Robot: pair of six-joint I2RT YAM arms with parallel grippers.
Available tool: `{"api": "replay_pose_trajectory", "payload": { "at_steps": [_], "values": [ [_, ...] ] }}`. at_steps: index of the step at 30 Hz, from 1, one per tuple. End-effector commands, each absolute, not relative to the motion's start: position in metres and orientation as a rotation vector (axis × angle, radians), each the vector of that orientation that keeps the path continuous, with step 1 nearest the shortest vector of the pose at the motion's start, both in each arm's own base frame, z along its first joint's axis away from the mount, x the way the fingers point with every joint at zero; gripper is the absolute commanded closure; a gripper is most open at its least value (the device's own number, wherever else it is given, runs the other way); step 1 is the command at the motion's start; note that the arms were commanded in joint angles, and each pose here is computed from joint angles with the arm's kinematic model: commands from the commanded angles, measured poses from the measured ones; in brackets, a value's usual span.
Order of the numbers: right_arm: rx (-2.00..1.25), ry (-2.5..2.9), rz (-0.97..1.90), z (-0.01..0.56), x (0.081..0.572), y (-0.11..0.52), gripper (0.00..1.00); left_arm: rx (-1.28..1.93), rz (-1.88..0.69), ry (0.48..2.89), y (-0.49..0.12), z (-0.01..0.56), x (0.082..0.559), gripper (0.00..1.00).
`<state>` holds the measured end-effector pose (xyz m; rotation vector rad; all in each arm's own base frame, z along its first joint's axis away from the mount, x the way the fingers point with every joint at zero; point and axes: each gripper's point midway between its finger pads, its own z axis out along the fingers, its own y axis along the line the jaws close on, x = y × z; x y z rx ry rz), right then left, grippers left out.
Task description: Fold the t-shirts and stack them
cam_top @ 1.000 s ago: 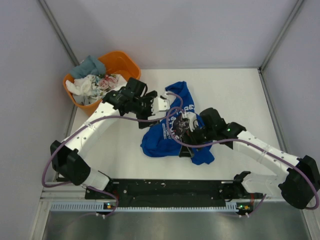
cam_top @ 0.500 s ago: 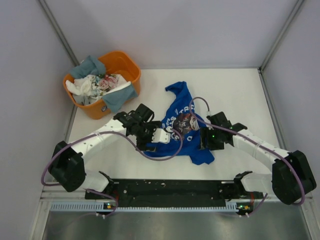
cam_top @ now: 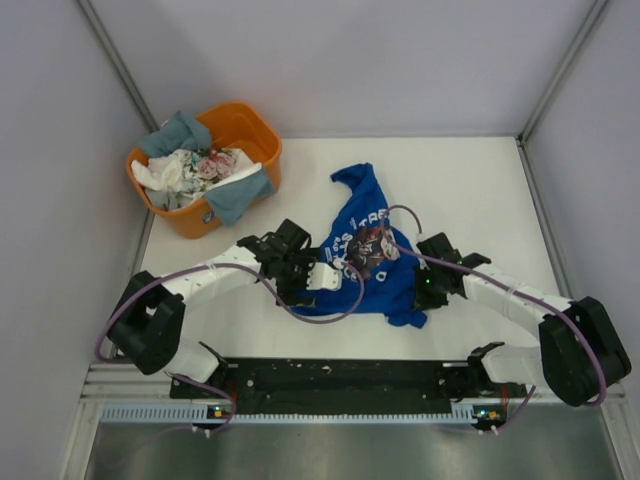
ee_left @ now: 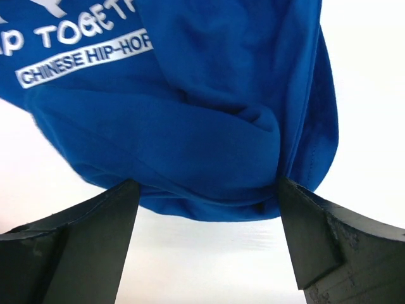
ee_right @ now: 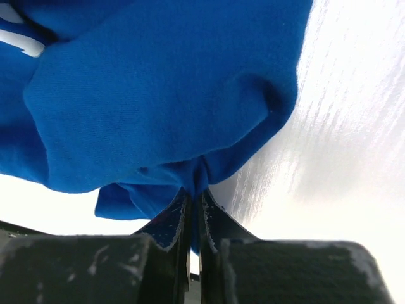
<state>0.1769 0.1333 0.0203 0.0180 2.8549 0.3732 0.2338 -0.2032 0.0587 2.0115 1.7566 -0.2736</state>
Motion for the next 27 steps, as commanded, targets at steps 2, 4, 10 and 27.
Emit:
{"api": "replay_pose_trajectory", "payload": {
  "at_steps": [2,4,10,27],
  "values": [
    [-0.030,2.622,0.268,0.079,0.232,0.129,1.00,2.089,-0.262,1.786,-0.191,0.044,0.226,0.05],
    [-0.046,2.522,0.201,0.115,0.254,0.124,1.00,2.101,-0.290,1.783,-0.192,0.045,0.222,0.05],
    [-0.160,2.255,0.269,0.226,0.295,0.140,1.00,2.044,-0.424,1.782,-0.214,0.053,0.220,0.05],
    [-0.072,1.862,0.026,0.396,0.333,0.082,1.00,1.339,-0.003,1.883,-0.213,0.210,0.387,1.00]
  ]
}}
